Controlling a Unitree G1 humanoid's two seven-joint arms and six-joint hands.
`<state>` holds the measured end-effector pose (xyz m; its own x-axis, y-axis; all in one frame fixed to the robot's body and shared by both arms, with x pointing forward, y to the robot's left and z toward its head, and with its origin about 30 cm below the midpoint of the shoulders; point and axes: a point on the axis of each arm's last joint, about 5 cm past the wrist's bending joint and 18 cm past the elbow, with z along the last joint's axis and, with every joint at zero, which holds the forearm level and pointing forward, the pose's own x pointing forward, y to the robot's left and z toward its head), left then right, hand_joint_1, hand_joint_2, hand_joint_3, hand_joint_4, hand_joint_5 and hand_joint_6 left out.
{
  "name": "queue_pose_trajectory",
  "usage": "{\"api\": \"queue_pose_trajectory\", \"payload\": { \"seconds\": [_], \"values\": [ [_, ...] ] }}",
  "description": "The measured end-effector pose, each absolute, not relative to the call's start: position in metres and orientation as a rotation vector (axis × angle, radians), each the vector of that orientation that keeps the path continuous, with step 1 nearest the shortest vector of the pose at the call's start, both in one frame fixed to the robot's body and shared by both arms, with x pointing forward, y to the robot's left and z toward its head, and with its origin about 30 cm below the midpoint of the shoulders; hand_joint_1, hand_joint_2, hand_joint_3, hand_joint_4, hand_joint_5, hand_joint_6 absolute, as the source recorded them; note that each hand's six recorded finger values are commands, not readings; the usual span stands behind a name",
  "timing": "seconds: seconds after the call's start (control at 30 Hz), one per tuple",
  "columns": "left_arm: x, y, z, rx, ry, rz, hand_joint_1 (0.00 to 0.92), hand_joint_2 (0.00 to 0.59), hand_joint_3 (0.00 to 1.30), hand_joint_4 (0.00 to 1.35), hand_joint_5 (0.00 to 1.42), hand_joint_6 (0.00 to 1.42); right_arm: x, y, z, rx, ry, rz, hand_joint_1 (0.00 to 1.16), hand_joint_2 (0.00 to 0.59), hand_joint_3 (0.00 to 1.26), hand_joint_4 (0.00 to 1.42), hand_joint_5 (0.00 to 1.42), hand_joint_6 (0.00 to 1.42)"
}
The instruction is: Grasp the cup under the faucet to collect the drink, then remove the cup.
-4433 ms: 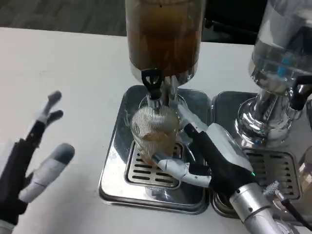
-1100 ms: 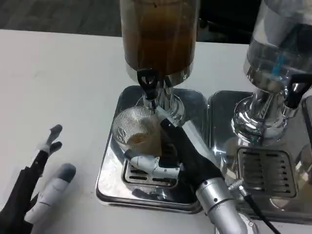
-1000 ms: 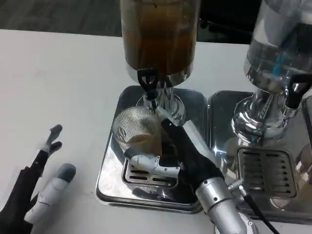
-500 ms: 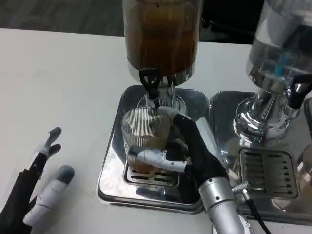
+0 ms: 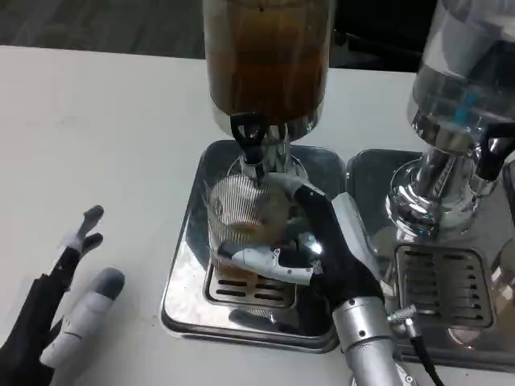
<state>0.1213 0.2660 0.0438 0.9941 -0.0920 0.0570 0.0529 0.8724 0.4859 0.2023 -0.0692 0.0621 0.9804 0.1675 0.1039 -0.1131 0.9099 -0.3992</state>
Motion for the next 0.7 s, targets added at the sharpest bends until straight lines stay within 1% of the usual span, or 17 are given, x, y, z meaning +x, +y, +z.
{"api": "queue_pose_trajectory", "payload": {
  "seconds": [0.1, 0.3, 0.4, 0.6, 0.7],
  "values": [
    [0.123, 0.265, 0.044, 0.504, -0.083, -0.080, 0.000, 0.121, 0.04, 0.00, 0.10, 0.00, 0.200, -0.071, 0.064, -0.415, -0.158, 0.141, 1.11, 0.131, 0.60, 0.62, 0.80, 1.09],
    [0.126, 0.262, 0.044, 0.508, -0.087, -0.107, 0.000, 0.121, 0.04, 0.00, 0.11, 0.00, 0.202, -0.081, 0.078, -0.479, -0.236, 0.147, 1.11, 0.097, 0.63, 0.68, 0.83, 1.17],
    [0.127, 0.260, 0.043, 0.506, -0.090, -0.118, 0.000, 0.121, 0.04, 0.00, 0.11, 0.00, 0.200, -0.084, 0.082, -0.499, -0.251, 0.151, 1.11, 0.094, 0.63, 0.69, 0.83, 1.18],
    [0.130, 0.258, 0.044, 0.505, -0.101, -0.123, 0.000, 0.121, 0.04, 0.00, 0.11, 0.00, 0.195, -0.091, 0.081, -0.528, -0.218, 0.173, 1.10, 0.093, 0.64, 0.69, 0.85, 1.20],
    [0.131, 0.258, 0.044, 0.505, -0.101, -0.123, 0.000, 0.121, 0.04, 0.00, 0.11, 0.00, 0.194, -0.093, 0.081, -0.564, -0.209, 0.226, 1.09, 0.092, 0.64, 0.70, 0.85, 1.22]
  ]
}}
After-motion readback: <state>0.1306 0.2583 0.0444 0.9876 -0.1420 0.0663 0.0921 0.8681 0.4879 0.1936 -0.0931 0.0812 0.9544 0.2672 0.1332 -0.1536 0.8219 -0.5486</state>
